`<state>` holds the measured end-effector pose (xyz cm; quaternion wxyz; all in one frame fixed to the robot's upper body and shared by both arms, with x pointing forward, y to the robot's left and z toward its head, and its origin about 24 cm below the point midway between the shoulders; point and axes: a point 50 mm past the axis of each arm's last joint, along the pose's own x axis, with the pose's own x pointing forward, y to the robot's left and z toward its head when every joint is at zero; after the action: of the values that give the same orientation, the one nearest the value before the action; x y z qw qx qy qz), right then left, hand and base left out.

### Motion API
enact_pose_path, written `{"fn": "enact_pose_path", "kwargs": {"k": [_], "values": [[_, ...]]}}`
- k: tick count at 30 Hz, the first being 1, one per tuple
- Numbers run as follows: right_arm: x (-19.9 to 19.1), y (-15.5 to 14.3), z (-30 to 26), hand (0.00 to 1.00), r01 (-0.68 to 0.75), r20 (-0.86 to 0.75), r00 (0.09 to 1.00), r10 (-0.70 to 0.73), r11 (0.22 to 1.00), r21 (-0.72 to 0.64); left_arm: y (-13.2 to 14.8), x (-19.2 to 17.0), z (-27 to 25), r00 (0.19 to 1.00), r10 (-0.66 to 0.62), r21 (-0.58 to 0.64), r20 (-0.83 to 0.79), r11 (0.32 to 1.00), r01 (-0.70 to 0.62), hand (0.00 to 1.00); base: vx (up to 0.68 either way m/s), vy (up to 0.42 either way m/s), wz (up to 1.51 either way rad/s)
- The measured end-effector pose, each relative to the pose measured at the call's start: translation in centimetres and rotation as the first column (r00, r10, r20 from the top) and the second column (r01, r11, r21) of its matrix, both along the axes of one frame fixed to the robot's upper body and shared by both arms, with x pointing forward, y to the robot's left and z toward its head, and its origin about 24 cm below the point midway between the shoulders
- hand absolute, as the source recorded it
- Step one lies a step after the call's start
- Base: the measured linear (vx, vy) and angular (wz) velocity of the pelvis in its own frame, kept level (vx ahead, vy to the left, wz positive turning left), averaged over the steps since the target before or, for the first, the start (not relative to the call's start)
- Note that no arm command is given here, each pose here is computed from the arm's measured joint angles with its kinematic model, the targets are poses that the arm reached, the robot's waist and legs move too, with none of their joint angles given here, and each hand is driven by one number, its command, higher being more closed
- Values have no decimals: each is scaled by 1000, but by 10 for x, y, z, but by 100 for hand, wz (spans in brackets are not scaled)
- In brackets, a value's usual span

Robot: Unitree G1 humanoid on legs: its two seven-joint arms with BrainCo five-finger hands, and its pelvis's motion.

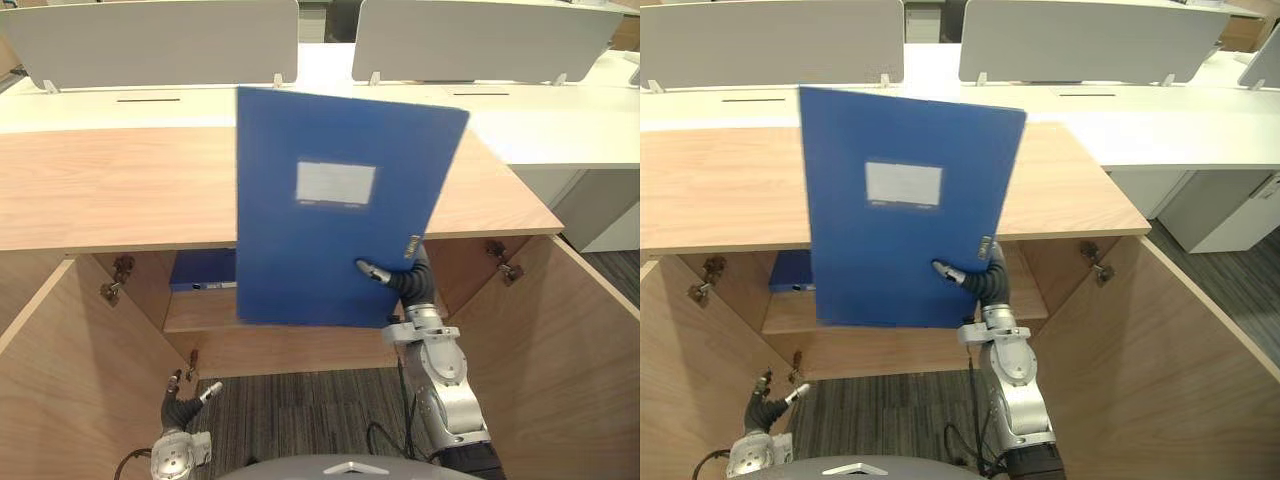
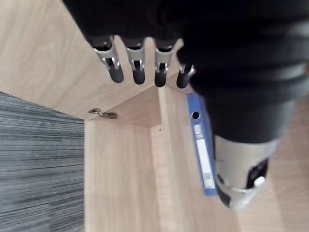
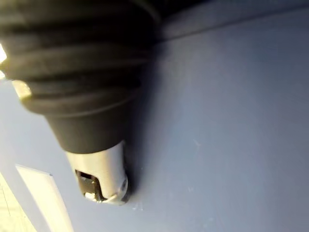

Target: Walk over to the cabinet, pick up the folder, carry it to the office cabinet, place the folder inside the office cabinet, then close the office cabinet door

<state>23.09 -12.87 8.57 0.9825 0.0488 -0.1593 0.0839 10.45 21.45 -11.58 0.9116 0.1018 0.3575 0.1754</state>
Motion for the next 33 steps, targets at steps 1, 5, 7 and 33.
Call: {"fn": "enact_pose_path", "kwargs": {"k": [1,5,7,33], "values": [[-1,5,0,100,-23,3,1000,23,999,-31,-1,-2,-2,1000,-8,-5,-16,1000,8,0,-27,-11,-5],[-2,20,0,100,-102,20,994,105,986,-133,-1,-6,-10,996,-49,2,-71,999,50,0,-31,-1,-8],[10,36,15,100,-150,92,981,173,964,-219,4,13,-6,995,-85,30,-44,996,86,0,-96,-4,-5],[74,-25,95,100,140,309,948,-77,972,-187,-30,138,75,884,-159,19,440,986,168,0,-103,-29,3]]}}
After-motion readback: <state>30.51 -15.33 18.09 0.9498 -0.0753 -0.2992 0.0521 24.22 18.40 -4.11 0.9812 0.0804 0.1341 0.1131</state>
